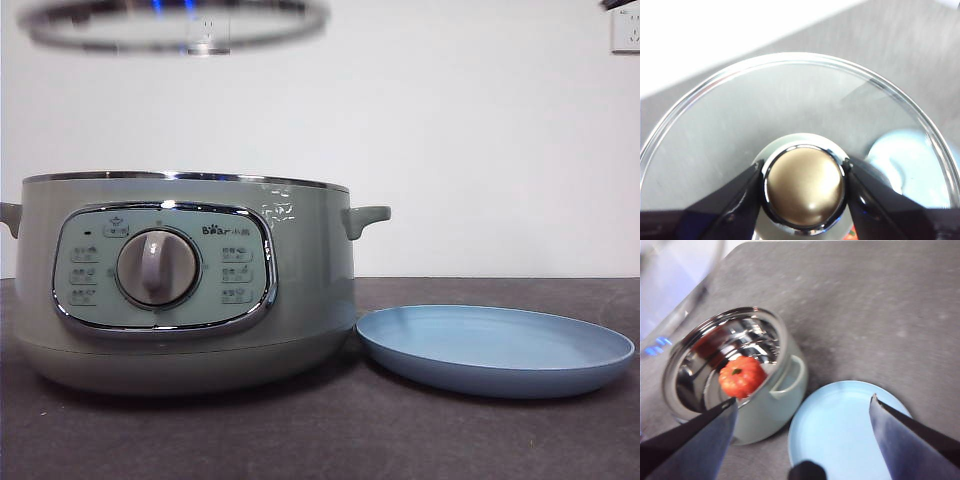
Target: Take the pumpkin out from the steamer,put the pumpkin in the blue plate,close the lid
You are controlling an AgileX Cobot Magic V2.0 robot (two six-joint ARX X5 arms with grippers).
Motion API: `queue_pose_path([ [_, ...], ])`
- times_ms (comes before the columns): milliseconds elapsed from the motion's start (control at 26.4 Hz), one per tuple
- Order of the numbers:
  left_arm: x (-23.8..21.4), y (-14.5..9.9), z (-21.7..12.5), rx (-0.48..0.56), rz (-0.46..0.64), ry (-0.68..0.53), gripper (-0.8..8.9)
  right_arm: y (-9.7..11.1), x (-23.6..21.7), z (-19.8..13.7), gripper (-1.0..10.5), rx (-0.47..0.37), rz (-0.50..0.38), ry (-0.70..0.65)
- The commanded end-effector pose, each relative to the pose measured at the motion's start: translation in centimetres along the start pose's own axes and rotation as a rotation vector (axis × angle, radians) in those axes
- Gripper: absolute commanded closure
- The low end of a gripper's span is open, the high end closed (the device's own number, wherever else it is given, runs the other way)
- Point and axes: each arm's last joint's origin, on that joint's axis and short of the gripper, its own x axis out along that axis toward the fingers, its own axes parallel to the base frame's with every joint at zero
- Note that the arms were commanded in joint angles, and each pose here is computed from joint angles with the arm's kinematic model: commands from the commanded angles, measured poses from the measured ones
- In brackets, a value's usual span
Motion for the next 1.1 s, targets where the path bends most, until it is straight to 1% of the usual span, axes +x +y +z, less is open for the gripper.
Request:
queue_pose_path([
  [38,-2.5,0.1,0.6,0.011,0.036,-0.071,8.22,0.5,1.4,0.2,5.1,-0.018,0.051,0.021],
  [228,-6.7,0.3,0.2,0.006,0.085,-0.127,8.22,2.0,4.4,0.8,5.0,-0.064,0.137,0.076],
  [303,-8.3,0.4,-0.1,0.002,0.126,-0.148,8.22,2.6,5.6,1.4,5.0,-0.083,0.146,0.095],
  [417,-10.7,0.6,-0.7,-0.006,0.197,-0.176,8.22,3.9,7.4,2.6,5.0,-0.147,0.165,0.118],
  [607,-14.2,0.9,-1.9,-0.019,0.330,-0.205,8.22,6.4,10.6,4.8,5.0,-0.232,0.235,0.166],
  [721,-15.7,1.0,-2.7,-0.026,0.379,-0.207,8.22,8.2,12.6,5.9,4.1,-0.291,0.280,0.209],
  [797,-16.6,1.0,-3.2,-0.029,0.403,-0.206,8.22,9.2,13.9,6.5,4.0,-0.328,0.295,0.244],
  [872,-17.5,1.1,-3.8,-0.032,0.426,-0.202,8.22,10.5,15.8,7.3,4.0,-0.399,0.254,0.291],
  [910,-17.8,1.0,-4.0,-0.032,0.425,-0.200,8.22,11.1,16.8,7.4,3.7,-0.432,0.226,0.321],
  [986,-17.8,1.0,-4.2,-0.028,0.424,-0.180,8.22,12.3,19.0,6.9,3.5,-0.488,0.181,0.387],
  [1100,-17.7,1.0,-4.4,-0.023,0.420,-0.159,8.22,13.6,22.5,5.1,3.5,-0.561,0.127,0.483],
])
